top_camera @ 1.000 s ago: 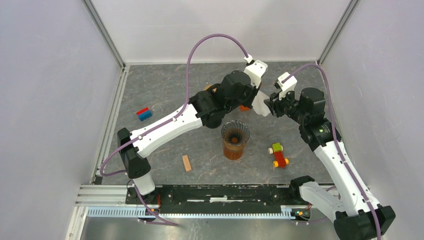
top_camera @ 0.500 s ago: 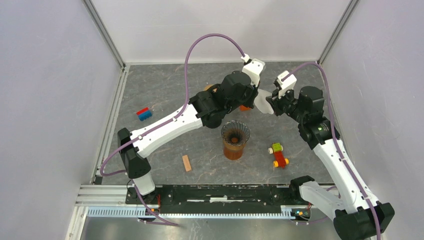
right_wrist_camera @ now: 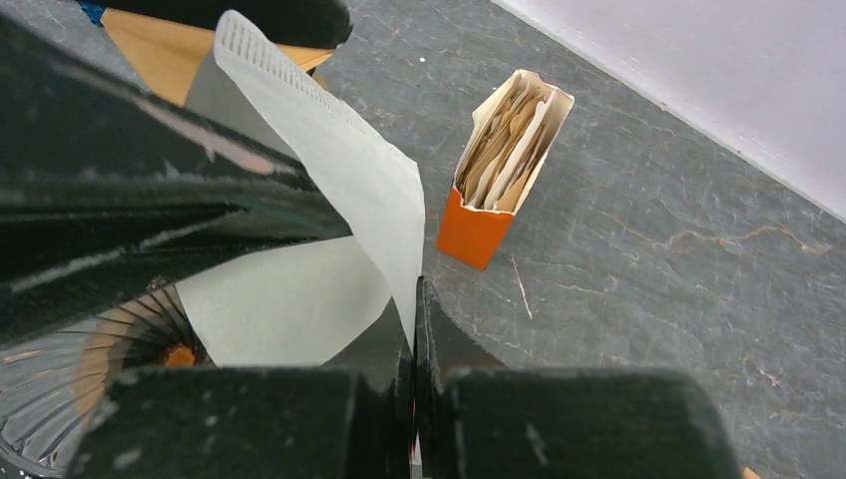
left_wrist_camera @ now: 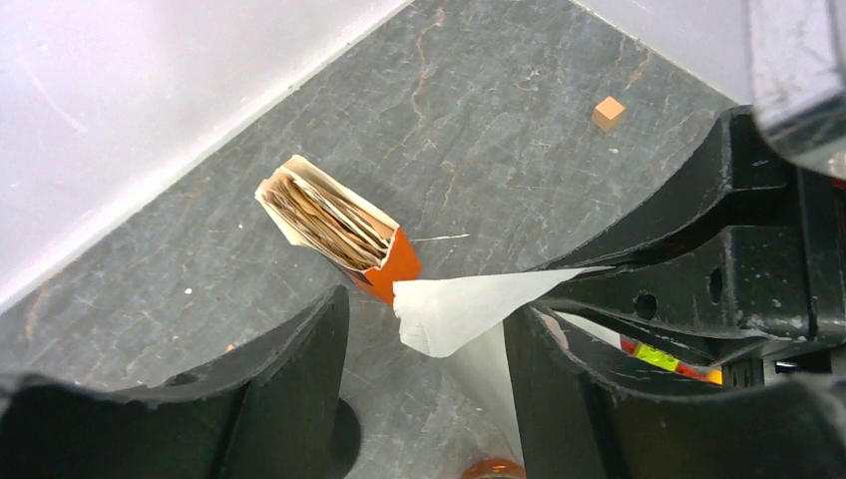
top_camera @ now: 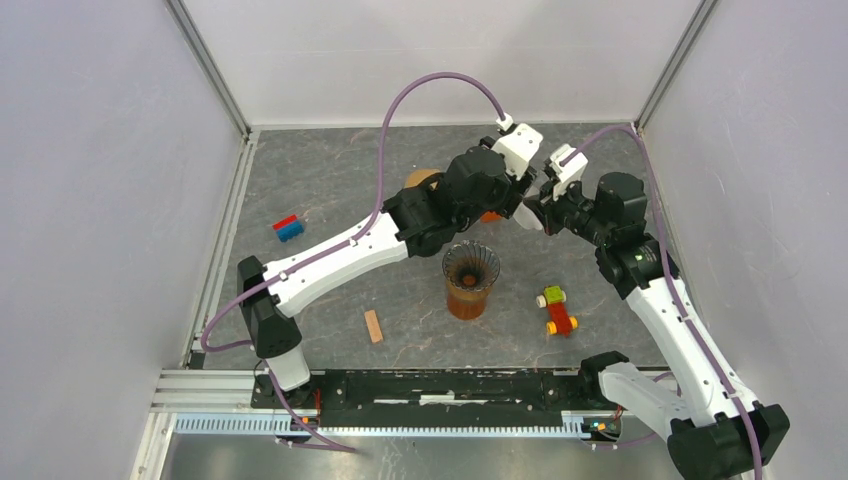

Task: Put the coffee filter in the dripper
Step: Pick up the coffee filter from the coffee filter holder.

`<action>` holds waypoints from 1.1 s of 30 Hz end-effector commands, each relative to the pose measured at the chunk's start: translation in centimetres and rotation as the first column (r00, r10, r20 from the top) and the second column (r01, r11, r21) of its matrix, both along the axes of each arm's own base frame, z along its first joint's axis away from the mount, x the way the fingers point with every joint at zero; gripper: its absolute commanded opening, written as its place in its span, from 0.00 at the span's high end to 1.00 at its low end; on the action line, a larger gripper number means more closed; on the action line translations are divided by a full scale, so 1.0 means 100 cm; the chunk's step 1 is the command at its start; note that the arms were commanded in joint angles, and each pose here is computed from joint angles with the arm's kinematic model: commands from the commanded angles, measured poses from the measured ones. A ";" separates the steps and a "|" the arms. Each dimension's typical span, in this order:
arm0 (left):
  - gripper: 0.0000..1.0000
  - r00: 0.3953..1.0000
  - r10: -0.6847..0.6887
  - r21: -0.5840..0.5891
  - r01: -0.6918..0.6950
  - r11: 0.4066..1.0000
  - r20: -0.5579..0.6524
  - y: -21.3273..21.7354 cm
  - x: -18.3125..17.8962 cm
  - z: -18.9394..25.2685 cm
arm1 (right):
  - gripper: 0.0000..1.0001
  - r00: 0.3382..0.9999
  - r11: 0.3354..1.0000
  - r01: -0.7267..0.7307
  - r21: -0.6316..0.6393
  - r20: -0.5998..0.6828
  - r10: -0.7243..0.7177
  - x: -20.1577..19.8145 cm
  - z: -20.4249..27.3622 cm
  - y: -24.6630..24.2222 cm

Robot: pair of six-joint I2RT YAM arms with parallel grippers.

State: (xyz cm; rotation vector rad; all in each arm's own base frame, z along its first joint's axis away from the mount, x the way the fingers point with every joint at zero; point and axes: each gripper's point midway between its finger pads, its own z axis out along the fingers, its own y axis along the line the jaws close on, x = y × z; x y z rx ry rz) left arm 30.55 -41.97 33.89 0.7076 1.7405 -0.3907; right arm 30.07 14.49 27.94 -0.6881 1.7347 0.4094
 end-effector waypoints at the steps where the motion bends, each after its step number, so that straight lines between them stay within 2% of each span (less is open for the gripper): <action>1: 0.33 0.992 0.006 0.066 -0.014 0.998 0.126 -0.002 0.007 0.010 | 1.00 0.997 1.000 -0.023 0.004 0.073 0.023 0.000 0.019 0.004; 5: 0.33 0.992 -0.016 0.083 0.005 0.996 0.128 -0.003 0.005 0.008 | 1.00 0.996 1.000 -0.022 -0.022 0.083 0.024 -0.002 0.016 0.002; 12: 0.46 0.989 -0.125 0.100 0.117 0.988 0.078 -0.012 -0.010 -0.003 | 1.00 0.993 0.997 -0.062 -0.034 0.096 0.065 -0.010 0.013 0.004; 16: 0.48 0.986 -0.148 0.091 0.141 0.986 0.074 -0.013 -0.012 -0.001 | 1.00 0.989 0.992 -0.110 -0.055 0.097 0.115 -0.015 0.009 0.009; 21: 0.46 0.982 -0.171 0.093 0.164 0.982 0.080 -0.010 -0.013 0.002 | 1.00 0.985 0.988 -0.128 -0.084 0.108 0.137 -0.018 0.010 0.008; 28: 0.33 0.980 -0.176 0.088 0.169 0.982 0.088 -0.001 -0.009 0.006 | 1.00 0.984 0.986 -0.132 -0.105 0.106 0.144 -0.020 0.007 0.006; 33: 0.34 0.972 -0.225 0.075 0.220 0.973 0.075 0.000 -0.013 0.006 | 1.00 0.980 0.982 -0.158 -0.107 0.103 0.169 -0.023 0.006 0.010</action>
